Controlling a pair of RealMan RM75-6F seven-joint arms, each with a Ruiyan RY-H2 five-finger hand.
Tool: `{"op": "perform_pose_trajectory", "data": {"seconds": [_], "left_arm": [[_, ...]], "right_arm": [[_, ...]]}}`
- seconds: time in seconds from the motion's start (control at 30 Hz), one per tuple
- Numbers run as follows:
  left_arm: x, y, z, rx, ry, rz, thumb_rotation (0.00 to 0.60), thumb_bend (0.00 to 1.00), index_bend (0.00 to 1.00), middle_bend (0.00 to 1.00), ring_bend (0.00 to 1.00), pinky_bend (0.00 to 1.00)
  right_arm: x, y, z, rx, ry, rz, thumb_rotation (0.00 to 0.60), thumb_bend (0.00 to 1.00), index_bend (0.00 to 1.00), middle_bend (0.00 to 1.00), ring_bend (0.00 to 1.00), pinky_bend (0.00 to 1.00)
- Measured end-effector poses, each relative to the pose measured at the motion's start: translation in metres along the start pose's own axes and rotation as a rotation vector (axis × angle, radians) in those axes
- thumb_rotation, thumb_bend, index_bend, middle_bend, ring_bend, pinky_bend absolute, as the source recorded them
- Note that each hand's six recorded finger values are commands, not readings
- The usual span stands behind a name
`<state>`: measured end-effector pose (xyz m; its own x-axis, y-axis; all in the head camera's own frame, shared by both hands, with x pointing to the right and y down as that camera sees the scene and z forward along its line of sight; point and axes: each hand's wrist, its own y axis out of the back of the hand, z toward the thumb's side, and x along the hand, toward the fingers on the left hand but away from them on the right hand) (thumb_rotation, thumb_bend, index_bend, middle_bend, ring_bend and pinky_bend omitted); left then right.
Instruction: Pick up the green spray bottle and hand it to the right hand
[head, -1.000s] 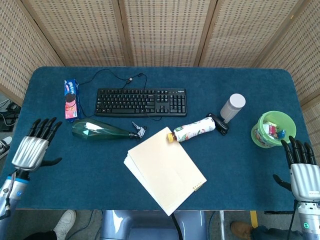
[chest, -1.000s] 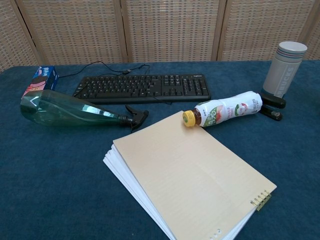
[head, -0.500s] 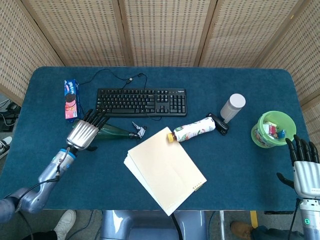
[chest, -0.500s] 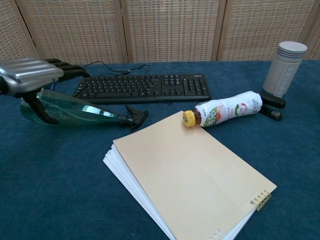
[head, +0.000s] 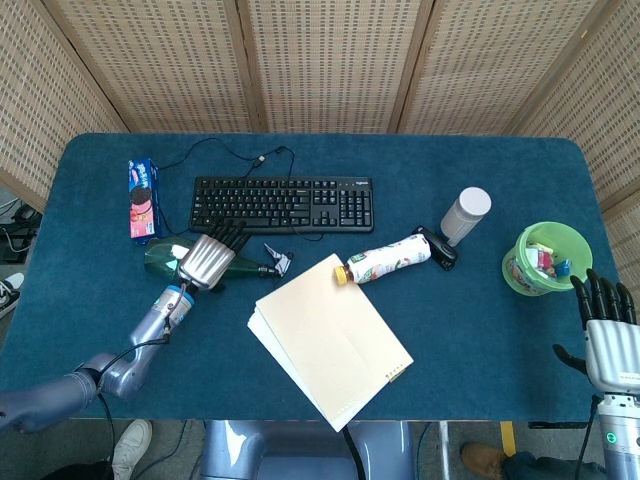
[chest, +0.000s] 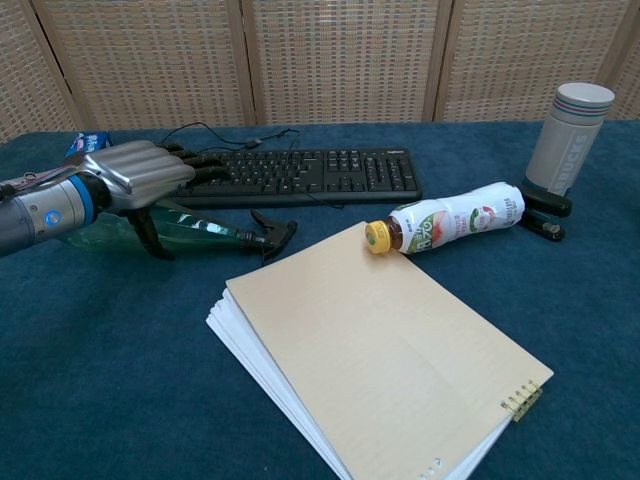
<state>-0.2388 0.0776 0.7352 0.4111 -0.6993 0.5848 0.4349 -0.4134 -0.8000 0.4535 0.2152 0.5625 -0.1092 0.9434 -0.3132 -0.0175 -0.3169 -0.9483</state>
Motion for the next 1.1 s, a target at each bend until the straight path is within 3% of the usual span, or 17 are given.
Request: {"op": "perform_pose_trajectory", "data": {"seconds": [0.17, 0.33, 0.43, 0.5, 0.6, 0.73, 0.87, 0.97, 1.1], "left_arm": [[0.003, -0.006, -0.004, 0.031, 0.023, -0.010, 0.600, 0.00, 0.17, 0.08, 0.17, 0.19], [0.004, -0.013, -0.008, 0.032, 0.042, -0.020, 0.600, 0.00, 0.23, 0.16, 0.26, 0.31], [0.005, -0.016, -0.010, 0.010, 0.059, -0.020, 0.600, 0.00, 0.37, 0.30, 0.36, 0.45], [0.005, -0.015, -0.010, -0.010, 0.063, -0.009, 0.600, 0.05, 0.53, 0.43, 0.46, 0.54], [0.004, -0.009, -0.013, -0.028, 0.073, 0.028, 0.600, 0.14, 0.61, 0.50, 0.51, 0.58], [-0.001, -0.002, -0.022, -0.081, 0.086, 0.066, 0.600, 0.15, 0.63, 0.51, 0.51, 0.58], [-0.008, 0.010, -0.030, -0.188, 0.088, 0.103, 0.600, 0.15, 0.63, 0.51, 0.51, 0.58], [-0.014, 0.021, -0.034, -0.325, 0.087, 0.137, 0.600, 0.13, 0.63, 0.51, 0.51, 0.58], [-0.024, 0.041, -0.041, -0.609, 0.072, 0.198, 0.600, 0.12, 0.63, 0.51, 0.51, 0.58]], "right_arm": [[0.000, 0.002, -0.002, -0.008, -0.003, -0.004, 0.600, 0.00, 0.00, 0.00, 0.00, 0.00], [0.000, 0.003, -0.002, -0.015, -0.002, -0.006, 0.600, 0.00, 0.00, 0.00, 0.00, 0.00], [0.000, 0.004, -0.003, -0.023, -0.002, -0.008, 0.600, 0.00, 0.00, 0.00, 0.00, 0.00], [0.000, 0.004, -0.003, -0.023, -0.002, -0.009, 0.600, 0.00, 0.00, 0.00, 0.00, 0.00], [0.001, 0.004, -0.002, -0.026, 0.000, -0.007, 0.600, 0.00, 0.00, 0.00, 0.00, 0.00], [0.002, 0.004, -0.001, -0.034, 0.004, -0.003, 0.600, 0.00, 0.00, 0.00, 0.00, 0.00], [0.002, 0.003, 0.000, -0.048, 0.007, 0.006, 0.600, 0.00, 0.00, 0.00, 0.00, 0.00], [0.002, 0.003, 0.001, -0.079, 0.008, 0.016, 0.600, 0.00, 0.00, 0.00, 0.00, 0.00], [-0.002, 0.002, 0.005, -0.158, 0.016, 0.043, 0.600, 0.00, 0.00, 0.00, 0.00, 0.00]]}}
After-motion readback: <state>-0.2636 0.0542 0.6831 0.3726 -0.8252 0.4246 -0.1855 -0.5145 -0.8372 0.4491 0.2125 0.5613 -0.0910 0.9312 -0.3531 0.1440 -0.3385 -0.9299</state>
